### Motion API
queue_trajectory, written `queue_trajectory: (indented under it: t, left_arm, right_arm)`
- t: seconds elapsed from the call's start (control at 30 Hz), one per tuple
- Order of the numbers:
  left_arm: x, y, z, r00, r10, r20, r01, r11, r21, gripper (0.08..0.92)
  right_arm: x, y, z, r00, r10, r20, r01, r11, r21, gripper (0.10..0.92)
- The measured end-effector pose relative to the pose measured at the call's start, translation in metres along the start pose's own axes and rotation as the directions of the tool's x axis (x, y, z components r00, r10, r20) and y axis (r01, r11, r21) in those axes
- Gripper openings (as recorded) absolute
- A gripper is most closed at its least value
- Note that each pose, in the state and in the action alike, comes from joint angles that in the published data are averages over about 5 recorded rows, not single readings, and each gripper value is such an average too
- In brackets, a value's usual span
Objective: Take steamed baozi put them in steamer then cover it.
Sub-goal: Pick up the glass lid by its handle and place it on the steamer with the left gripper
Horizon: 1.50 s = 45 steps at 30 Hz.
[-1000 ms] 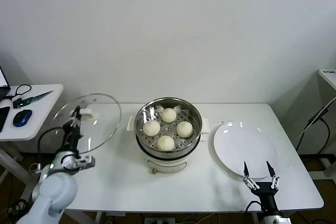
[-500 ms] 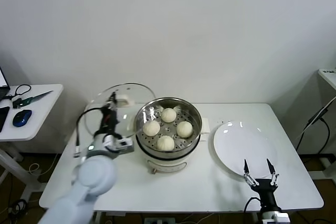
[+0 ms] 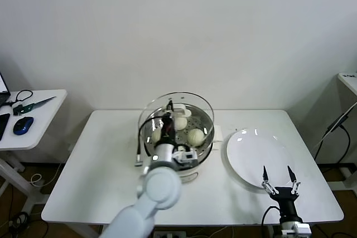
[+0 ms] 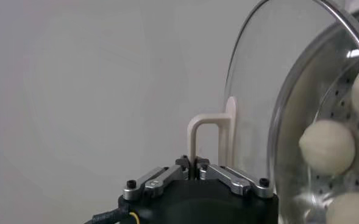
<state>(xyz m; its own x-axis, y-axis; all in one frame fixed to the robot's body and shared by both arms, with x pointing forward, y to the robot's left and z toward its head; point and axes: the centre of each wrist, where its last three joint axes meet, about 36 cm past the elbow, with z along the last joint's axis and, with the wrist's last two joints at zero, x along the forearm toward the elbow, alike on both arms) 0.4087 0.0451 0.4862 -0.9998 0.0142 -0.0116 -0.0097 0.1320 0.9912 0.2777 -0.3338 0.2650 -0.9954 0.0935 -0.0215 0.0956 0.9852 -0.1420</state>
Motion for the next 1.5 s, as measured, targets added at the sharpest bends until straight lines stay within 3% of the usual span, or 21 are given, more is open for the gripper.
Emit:
queue_trajectory:
  t: [0.4, 0.93, 1.33, 1.5]
  left_arm:
    - [-0.008, -0.037, -0.031, 0.9998, 0.022, -0.004, -0.022, 0.997, -0.075, 0.140]
    - [-0.019, -0.066, -0.010, 0.9983, 0.038, -0.044, -0.044, 0.990, -0.134, 0.140]
    - [-0.023, -0.072, -0.005, 0.9976, 0.042, -0.056, -0.048, 0.992, -0.118, 0.140]
    - [-0.023, -0.073, -0.002, 0.9969, 0.051, -0.060, -0.057, 0.992, -0.115, 0.198]
  right_arm:
    - [0.007, -0.007, 0.002, 1.000, 0.025, 0.006, -0.025, 1.000, 0.000, 0.823]
    - [0.012, -0.007, 0.004, 1.000, 0.028, 0.005, -0.028, 1.000, 0.001, 0.823]
    - [0.012, -0.003, 0.003, 1.000, 0.023, 0.010, -0.023, 1.000, 0.001, 0.823]
    - [0.012, -0.002, 0.001, 1.000, 0.014, 0.014, -0.014, 1.000, 0.003, 0.823]
